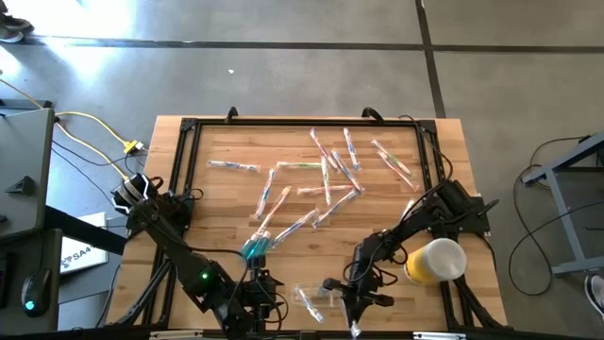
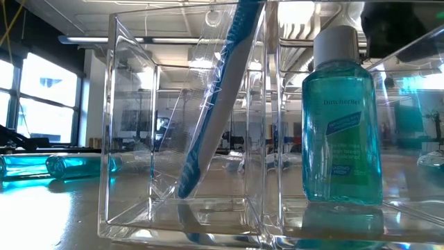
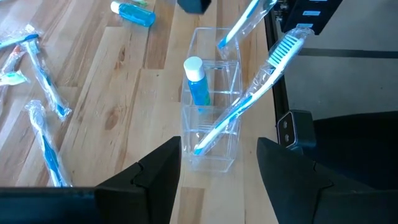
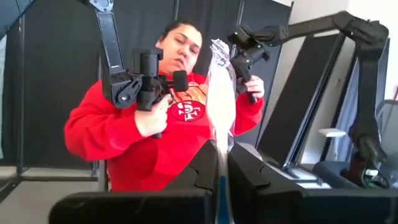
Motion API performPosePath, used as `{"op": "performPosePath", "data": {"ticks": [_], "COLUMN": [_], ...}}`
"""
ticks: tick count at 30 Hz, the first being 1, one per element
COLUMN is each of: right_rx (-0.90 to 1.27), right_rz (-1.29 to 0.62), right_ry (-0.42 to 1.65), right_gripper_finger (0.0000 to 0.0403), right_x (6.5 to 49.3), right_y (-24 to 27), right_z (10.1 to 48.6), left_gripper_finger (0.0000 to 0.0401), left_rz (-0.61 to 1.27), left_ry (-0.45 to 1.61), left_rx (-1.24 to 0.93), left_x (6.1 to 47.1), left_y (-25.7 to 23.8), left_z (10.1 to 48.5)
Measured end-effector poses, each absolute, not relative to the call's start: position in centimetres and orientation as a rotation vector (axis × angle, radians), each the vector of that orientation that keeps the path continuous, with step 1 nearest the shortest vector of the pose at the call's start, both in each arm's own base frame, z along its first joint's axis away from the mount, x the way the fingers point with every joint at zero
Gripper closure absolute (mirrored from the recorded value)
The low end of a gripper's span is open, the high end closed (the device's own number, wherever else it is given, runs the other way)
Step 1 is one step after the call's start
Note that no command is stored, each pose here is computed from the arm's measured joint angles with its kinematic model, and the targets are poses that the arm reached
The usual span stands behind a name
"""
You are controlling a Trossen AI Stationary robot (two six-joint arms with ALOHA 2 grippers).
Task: Pick & Place toothbrushing station
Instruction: Put the blue toothbrush into the transparent organizer
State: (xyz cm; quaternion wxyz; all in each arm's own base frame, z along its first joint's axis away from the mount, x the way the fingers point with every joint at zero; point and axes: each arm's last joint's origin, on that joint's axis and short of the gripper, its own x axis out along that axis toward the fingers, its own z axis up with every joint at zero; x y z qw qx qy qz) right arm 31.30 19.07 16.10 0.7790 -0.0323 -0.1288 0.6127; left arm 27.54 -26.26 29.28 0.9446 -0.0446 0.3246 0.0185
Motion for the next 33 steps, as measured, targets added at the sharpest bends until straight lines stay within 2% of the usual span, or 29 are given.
{"op": "performPosePath", "data": {"ticks": [33], "right_rx": [-0.055], "right_rz": [1.276], "right_ry": [-0.221], "right_gripper_finger": [0.0394], "right_x": [30.5], "right_y": [17.8], "right_z": [14.0], "left_gripper_finger": [0.0196], "left_rz": [0.044], "left_ry": [0.662], "left_rx": [-0.108], "left_x": [27.5], "left_y": [-26.3], "left_z": [29.3]}}
